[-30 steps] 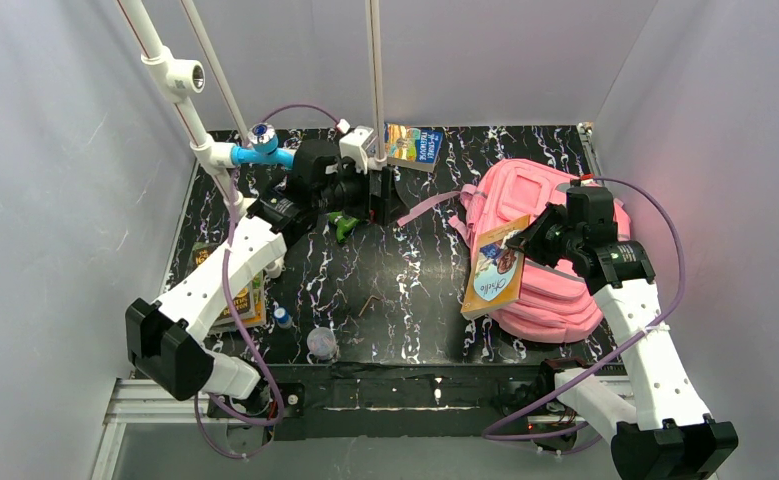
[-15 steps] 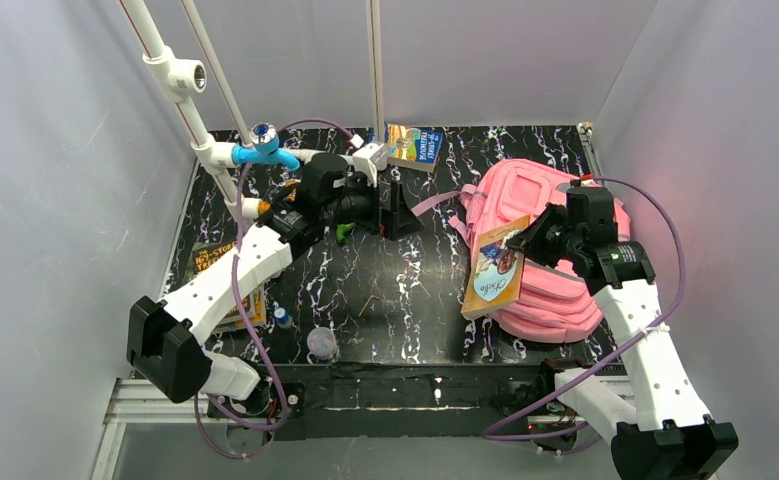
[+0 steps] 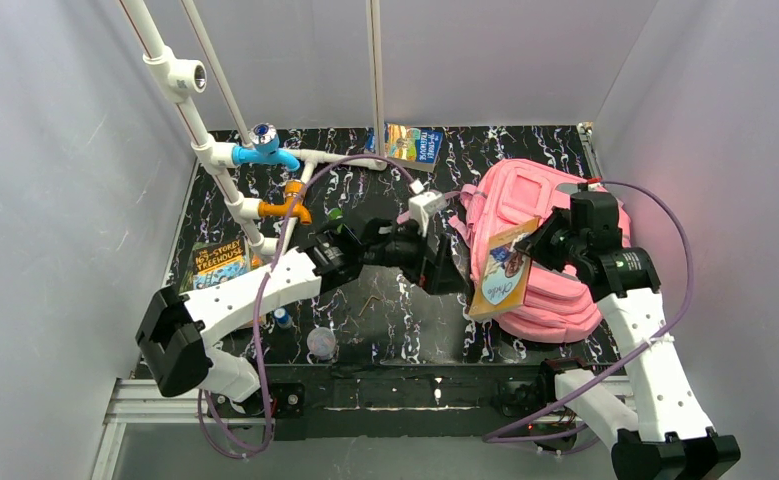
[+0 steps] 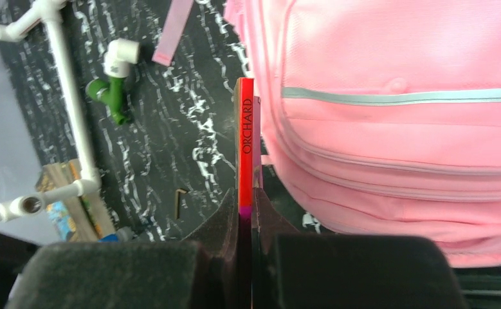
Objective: Pack the student bag
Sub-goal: Adjust the distractor at the center of the board, then place the book in the student bag.
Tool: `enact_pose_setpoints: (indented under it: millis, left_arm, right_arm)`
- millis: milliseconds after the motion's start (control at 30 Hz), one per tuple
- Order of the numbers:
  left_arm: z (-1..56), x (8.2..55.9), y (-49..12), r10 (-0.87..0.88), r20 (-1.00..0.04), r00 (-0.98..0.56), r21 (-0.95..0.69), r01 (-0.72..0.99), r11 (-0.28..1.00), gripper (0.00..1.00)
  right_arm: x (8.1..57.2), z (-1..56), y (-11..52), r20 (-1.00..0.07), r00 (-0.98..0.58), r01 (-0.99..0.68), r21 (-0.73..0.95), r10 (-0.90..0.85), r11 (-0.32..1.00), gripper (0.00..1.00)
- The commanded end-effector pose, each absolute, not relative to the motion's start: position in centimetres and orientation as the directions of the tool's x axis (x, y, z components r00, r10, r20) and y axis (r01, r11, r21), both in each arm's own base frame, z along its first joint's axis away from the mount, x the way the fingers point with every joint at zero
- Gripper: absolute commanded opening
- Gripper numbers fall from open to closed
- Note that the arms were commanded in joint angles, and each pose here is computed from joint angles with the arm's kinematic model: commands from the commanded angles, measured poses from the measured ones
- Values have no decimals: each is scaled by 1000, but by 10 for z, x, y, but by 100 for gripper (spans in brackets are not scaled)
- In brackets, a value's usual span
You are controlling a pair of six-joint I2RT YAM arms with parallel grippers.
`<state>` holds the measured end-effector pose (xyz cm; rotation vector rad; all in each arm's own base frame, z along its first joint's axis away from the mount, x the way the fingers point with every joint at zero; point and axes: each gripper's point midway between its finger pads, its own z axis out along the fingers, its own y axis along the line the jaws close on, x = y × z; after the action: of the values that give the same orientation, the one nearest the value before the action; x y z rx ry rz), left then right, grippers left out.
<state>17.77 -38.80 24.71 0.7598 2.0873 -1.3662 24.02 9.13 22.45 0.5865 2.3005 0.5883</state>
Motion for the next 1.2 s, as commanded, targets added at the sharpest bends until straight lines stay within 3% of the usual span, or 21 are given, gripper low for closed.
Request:
enact_pose_setpoints:
  millis: [0,233,300,400,500,700,933,1033,1167]
  left_arm:
    - [252,143,-411,224,-703,-675,-628,737,248,98]
    - [242,88,-426,370,-728,-577,-557,813,170,98]
    - [241,83,-419,407,-771,-490,-447,871,203,98]
    - [246,95,-406,399,-882,-251,-148,951,272,98]
    - [256,106,-400,300,-950,-84,17,948,319,98]
    - [252,96,-424,305,-941,147,232,937,262,98]
    - [261,91,-465,293,-884,364,434,873,222,98]
    - [261,106,-472,329,-846,420,512,813,278,86]
    - [266,116,-474,342,-828,445,548,771,323,48]
  right_arm:
    - [231,225,64,-591,-616,283,451,521,846,1]
    - [218,224,50,-613,-612,311,395,500,865,1]
    - [210,224,45,-612,-600,338,390,516,856,1]
    - [194,219,38,-582,-569,420,402,581,814,1]
    - [185,214,47,-494,-510,488,508,704,710,1]
    - [182,226,96,-156,-450,502,770,880,393,1]
    - [178,233,104,-105,-465,503,785,879,361,1]
    - [175,238,102,-142,-488,485,776,861,403,1]
    - [171,235,105,-191,-554,437,761,810,479,1]
